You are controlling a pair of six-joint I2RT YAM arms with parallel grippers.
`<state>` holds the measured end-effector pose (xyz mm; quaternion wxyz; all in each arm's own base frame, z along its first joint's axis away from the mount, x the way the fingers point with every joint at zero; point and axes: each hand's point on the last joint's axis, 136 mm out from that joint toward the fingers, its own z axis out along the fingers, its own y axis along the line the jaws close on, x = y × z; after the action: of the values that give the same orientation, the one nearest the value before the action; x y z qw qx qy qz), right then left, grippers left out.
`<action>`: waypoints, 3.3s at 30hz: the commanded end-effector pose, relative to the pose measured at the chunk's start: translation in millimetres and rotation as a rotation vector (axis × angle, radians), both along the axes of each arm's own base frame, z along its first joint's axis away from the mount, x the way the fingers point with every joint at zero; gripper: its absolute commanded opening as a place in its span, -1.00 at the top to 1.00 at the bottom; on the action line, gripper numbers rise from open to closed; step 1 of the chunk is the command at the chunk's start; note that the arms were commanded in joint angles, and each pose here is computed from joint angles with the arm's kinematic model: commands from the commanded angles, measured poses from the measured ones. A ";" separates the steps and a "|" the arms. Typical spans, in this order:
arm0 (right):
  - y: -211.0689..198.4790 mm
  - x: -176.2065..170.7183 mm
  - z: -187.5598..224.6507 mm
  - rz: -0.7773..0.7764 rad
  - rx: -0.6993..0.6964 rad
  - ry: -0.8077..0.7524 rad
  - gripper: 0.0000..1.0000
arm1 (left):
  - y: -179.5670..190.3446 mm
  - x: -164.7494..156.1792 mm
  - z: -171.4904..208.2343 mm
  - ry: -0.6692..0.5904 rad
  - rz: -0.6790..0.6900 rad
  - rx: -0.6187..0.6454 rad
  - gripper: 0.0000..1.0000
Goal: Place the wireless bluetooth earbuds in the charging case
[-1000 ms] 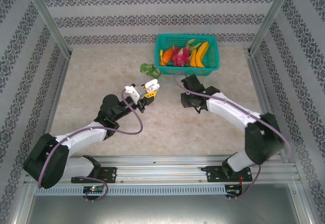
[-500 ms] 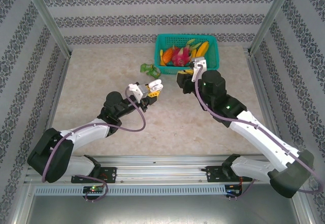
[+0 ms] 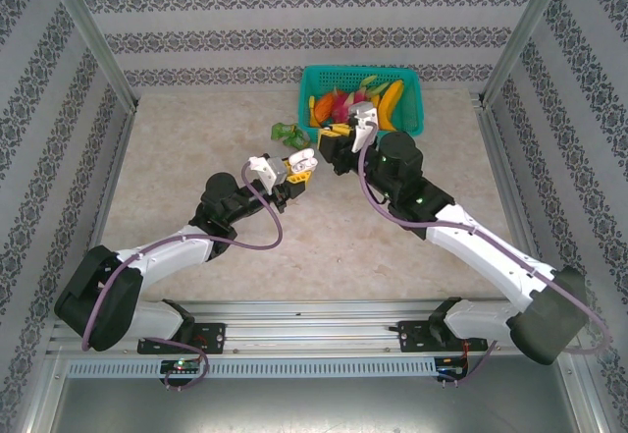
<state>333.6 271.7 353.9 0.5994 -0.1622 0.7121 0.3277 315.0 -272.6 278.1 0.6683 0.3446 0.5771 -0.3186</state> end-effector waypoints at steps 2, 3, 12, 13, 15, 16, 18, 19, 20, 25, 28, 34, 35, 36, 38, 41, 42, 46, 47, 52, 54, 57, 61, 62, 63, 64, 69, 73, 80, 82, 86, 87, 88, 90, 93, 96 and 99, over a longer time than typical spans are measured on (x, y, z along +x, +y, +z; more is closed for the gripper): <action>6.7 -0.3 11.9 0.056 0.095 -0.010 0.47 | 0.0 4.8 15.1 -0.023 -0.006 -0.016 1.00; 7.4 0.1 10.2 0.060 0.101 -0.002 0.47 | 0.1 5.7 14.4 -0.021 -0.003 -0.015 1.00; 7.9 -7.5 0.0 0.089 0.126 0.033 0.49 | -2.7 10.2 15.3 -0.022 -0.002 -0.017 1.00; 7.0 -8.9 -1.0 0.090 0.128 0.036 0.49 | -2.7 10.6 16.1 -0.023 -0.002 -0.017 1.00; 5.6 -10.4 -3.5 0.089 0.126 0.041 0.50 | -3.2 11.0 17.4 -0.024 -0.003 -0.019 1.00; 5.4 -11.3 -4.5 0.090 0.126 0.044 0.49 | -2.9 11.8 17.9 -0.024 0.000 -0.020 1.00; 5.6 -12.5 -7.6 0.091 0.122 0.050 0.49 | -3.3 12.3 19.1 -0.025 0.000 -0.022 1.00; 5.7 -12.6 -8.7 0.091 0.120 0.052 0.49 | -3.2 12.3 19.4 -0.025 0.000 -0.024 1.00; 5.8 -12.8 -10.4 0.091 0.118 0.056 0.50 | -3.2 12.6 20.1 -0.027 0.001 -0.025 1.00; 7.7 -12.1 -15.7 0.093 0.113 0.069 0.50 | -3.8 13.2 20.0 -0.025 -0.001 -0.026 1.00; 9.2 -10.7 -18.9 0.092 0.108 0.077 0.50 | -3.8 13.2 19.2 -0.023 -0.001 -0.026 1.00; 12.8 -9.8 -21.6 0.098 0.103 0.087 0.50 | -4.0 13.4 20.2 -0.025 0.000 -0.028 1.00; 13.1 -9.7 -22.8 0.098 0.101 0.089 0.50 | -3.8 13.4 19.8 -0.024 0.000 -0.028 1.00; 13.6 -9.7 -23.5 0.098 0.101 0.091 0.50 | -3.8 14.0 19.7 -0.024 0.001 -0.028 1.00; 14.4 -9.4 -24.9 0.098 0.098 0.096 0.50 | -4.1 13.4 20.0 -0.025 -0.001 -0.029 1.00; 15.0 -8.3 -28.7 0.096 0.093 0.106 0.50 | -4.1 14.1 20.8 -0.026 0.002 -0.031 1.00; 15.7 -8.5 -29.1 0.098 0.093 0.108 0.50 | -4.0 14.7 19.9 -0.024 0.003 -0.030 1.00; 17.0 -7.6 -33.8 0.097 0.090 0.121 0.51 | -3.8 15.2 20.1 -0.026 0.005 -0.030 1.00; 17.1 -7.5 -35.2 0.096 0.090 0.125 0.51 | -3.9 15.3 20.1 -0.026 0.005 -0.030 1.00; 17.6 -5.7 -41.1 0.089 0.081 0.138 0.52 | -3.6 15.6 20.1 -0.025 0.007 -0.031 1.00; 17.7 -4.9 -43.3 0.087 0.078 0.142 0.52 | -3.7 15.5 19.9 -0.025 0.007 -0.031 1.00; 17.0 -4.0 -45.5 0.081 0.075 0.146 0.52 | -3.3 15.8 20.3 -0.026 0.009 -0.032 1.00; 18.0 -3.8 -51.4 0.078 0.063 0.163 0.53 | -3.3 15.9 20.8 -0.027 0.011 -0.035 1.00; 18.3 -3.7 -52.7 0.076 0.060 0.165 0.53 | -3.6 16.0 21.0 -0.028 0.010 -0.035 1.00; 18.4 -3.6 -53.7 0.073 0.057 0.166 0.53 | -3.2 16.4 20.8 -0.027 0.011 -0.036 1.00; 18.4 -3.4 -54.5 0.071 0.054 0.166 0.53 | -3.4 16.4 21.6 -0.028 0.011 -0.038 1.00; 20.8 -4.0 -58.4 0.066 0.036 0.164 0.53 | -3.7 16.6 20.7 -0.026 0.009 -0.038 1.00; 23.6 -5.9 -60.7 0.059 0.010 0.149 0.53 | -3.5 16.7 22.0 -0.030 0.011 -0.041 1.00; 31.1 -14.0 -66.4 0.044 -0.070 0.104 0.51 | -3.9 17.3 20.9 -0.026 0.011 -0.042 1.00; 33.0 -15.9 -68.4 0.040 -0.090 0.095 0.51 | -3.8 17.2 21.0 -0.027 0.011 -0.043 1.00; 36.9 -18.9 -70.2 0.033 -0.130 0.074 0.49 | -3.6 17.5 20.8 -0.027 0.012 -0.043 1.00; 37.7 -19.6 -70.2 0.033 -0.137 0.070 0.49 | -3.8 17.4 20.7 -0.026 0.012 -0.044 1.00; 38.5 -20.1 -70.1 0.032 -0.144 0.068 0.48 | -3.6 17.3 21.2 -0.028 0.013 -0.044 1.00; 38.2 -19.8 -71.9 0.027 -0.153 0.068 0.49 | -3.8 17.3 21.0 -0.027 0.012 -0.044 1.00; 36.1 -18.4 -73.0 0.011 -0.155 0.071 0.48 | -3.2 17.6 21.5 -0.028 0.015 -0.045 1.00; 31.6 -16.1 -74.7 -0.013 -0.153 0.078 0.48 | -3.7 17.0 21.6 -0.028 0.012 -0.045 1.00; 25.7 -12.4 -75.9 -0.034 -0.132 0.094 0.48 | -3.7 16.7 22.1 -0.029 0.011 -0.046 1.00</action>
<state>321.2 300.9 301.4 0.5796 -0.1740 0.7389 0.2964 331.7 -277.2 269.9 0.6555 0.3367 0.5973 -0.3165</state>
